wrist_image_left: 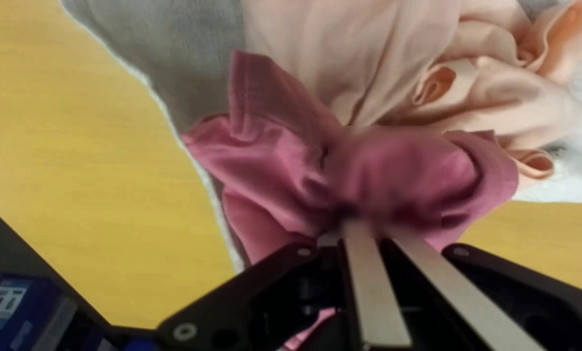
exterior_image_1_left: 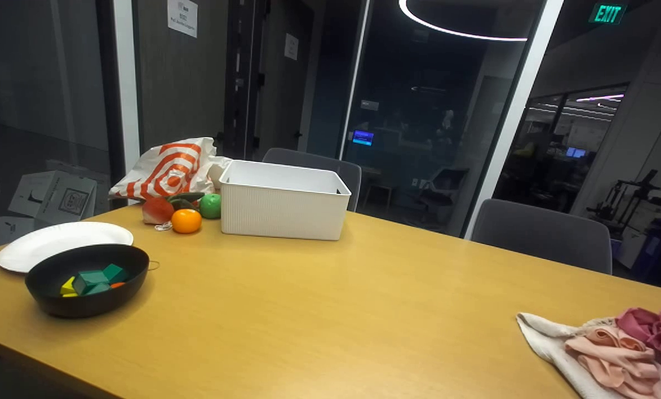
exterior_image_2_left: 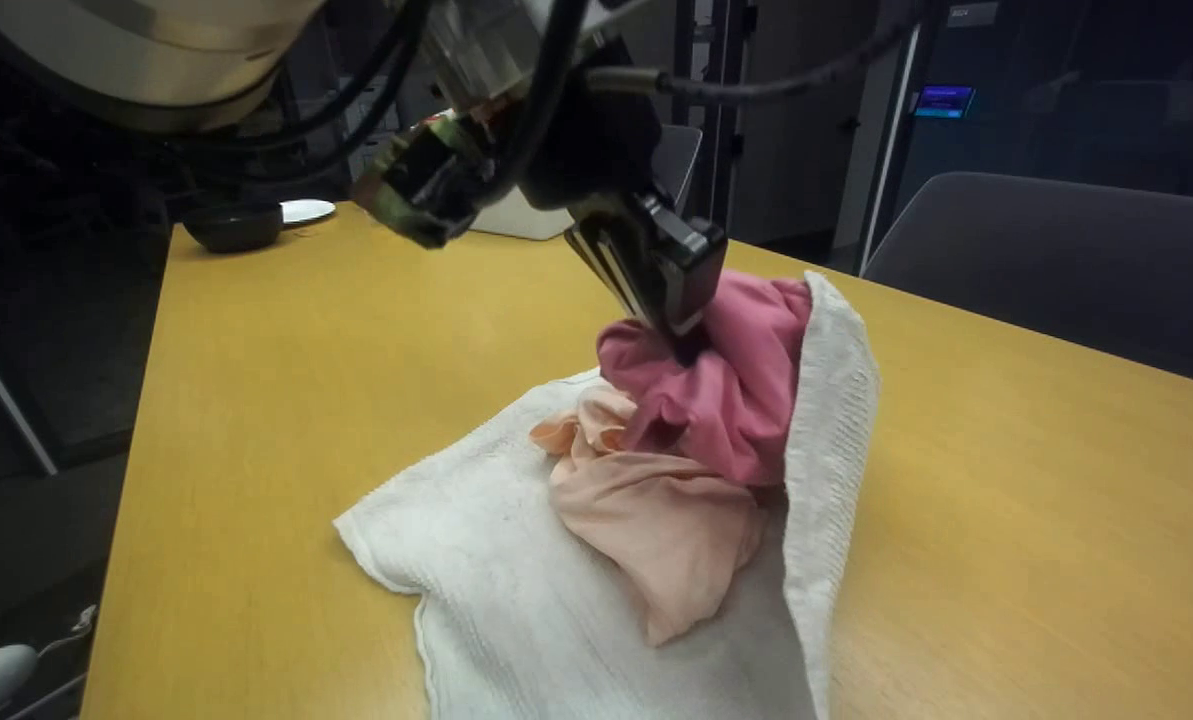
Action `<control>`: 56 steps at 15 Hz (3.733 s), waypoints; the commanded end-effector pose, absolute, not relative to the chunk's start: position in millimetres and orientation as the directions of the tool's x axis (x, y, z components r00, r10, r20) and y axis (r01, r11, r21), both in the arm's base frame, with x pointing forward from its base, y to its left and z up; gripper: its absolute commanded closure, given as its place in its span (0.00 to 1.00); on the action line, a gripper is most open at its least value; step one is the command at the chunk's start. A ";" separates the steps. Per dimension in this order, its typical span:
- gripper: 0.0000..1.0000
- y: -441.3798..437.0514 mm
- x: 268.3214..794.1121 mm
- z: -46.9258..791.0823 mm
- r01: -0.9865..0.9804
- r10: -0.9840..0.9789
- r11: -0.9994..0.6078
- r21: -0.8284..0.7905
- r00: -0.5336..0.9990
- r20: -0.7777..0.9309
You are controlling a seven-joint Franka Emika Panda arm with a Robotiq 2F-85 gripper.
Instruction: Unfold the white towel, remove the two shirts from the towel and put them on the table
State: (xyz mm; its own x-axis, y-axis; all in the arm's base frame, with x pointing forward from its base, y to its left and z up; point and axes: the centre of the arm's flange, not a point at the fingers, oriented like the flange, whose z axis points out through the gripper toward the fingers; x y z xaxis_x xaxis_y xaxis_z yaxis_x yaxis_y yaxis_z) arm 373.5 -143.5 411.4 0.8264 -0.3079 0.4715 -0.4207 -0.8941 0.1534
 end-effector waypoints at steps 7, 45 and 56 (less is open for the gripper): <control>0.99 11.7 386.8 483.5 0.001 0.069 -0.994 0.112 0.790 0.609; 0.00 42.7 407.5 373.9 0.421 0.401 -0.907 0.035 0.834 0.380; 0.00 -86.2 392.7 325.5 -0.200 -0.187 -0.979 0.029 0.950 0.249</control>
